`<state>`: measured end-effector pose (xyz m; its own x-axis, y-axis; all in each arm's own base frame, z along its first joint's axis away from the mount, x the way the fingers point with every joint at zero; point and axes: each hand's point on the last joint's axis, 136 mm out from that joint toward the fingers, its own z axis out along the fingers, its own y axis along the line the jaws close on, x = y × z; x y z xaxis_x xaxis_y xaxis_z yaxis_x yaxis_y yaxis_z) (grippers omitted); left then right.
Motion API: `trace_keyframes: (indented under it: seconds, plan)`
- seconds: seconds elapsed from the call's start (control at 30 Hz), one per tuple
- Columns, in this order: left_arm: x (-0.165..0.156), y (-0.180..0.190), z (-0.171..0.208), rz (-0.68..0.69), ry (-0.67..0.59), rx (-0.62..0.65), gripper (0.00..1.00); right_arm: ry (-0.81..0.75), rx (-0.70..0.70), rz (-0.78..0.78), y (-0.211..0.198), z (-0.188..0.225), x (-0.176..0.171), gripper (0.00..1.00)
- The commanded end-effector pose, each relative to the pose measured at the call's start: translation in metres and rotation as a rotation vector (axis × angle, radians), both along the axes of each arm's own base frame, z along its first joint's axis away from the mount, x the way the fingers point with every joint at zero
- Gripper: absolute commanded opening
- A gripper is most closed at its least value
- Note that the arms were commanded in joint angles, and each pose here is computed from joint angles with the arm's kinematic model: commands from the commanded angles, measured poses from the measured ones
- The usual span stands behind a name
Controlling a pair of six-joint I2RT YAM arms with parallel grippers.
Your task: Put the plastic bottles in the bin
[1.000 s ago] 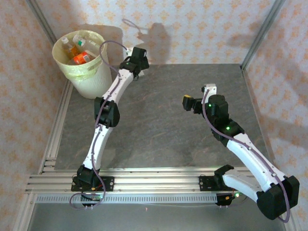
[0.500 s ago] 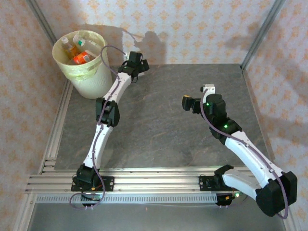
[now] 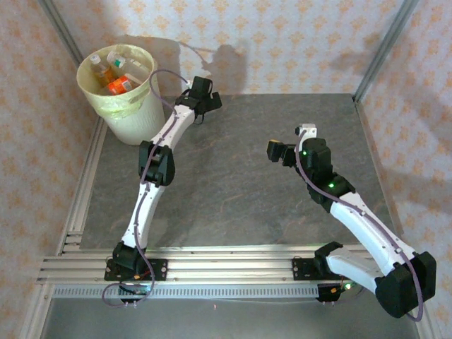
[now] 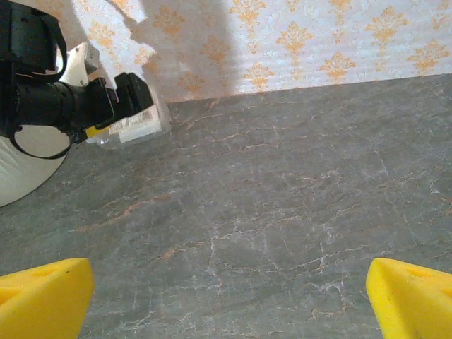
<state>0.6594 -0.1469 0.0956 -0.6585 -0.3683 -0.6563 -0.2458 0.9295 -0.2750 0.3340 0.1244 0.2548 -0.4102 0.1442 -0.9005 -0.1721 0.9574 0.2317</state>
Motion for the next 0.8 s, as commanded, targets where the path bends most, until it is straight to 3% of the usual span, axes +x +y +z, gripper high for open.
trace_keyframes:
  seconds: [0.0,0.23,0.37,0.57,0.77]
  plan:
    - [-0.045,-0.009,-0.004,-0.018,0.144,-0.011,1.00,-0.015,0.062,-0.022,0.002,0.004,0.004,0.99]
    - [-0.117,-0.036,0.009,-0.054,0.186,-0.105,1.00,-0.007,0.092,-0.039,0.002,0.001,0.006,0.99]
    - [-0.144,-0.052,0.043,-0.129,0.104,-0.067,1.00,-0.005,0.093,-0.046,0.001,-0.002,0.006,0.99]
    - [-0.115,-0.035,0.058,-0.122,0.081,0.058,1.00,0.003,0.108,-0.044,0.002,-0.003,0.006,0.99]
    - [-0.050,-0.023,0.068,-0.081,-0.023,0.170,1.00,0.012,0.092,-0.055,-0.002,-0.010,0.002,0.99]
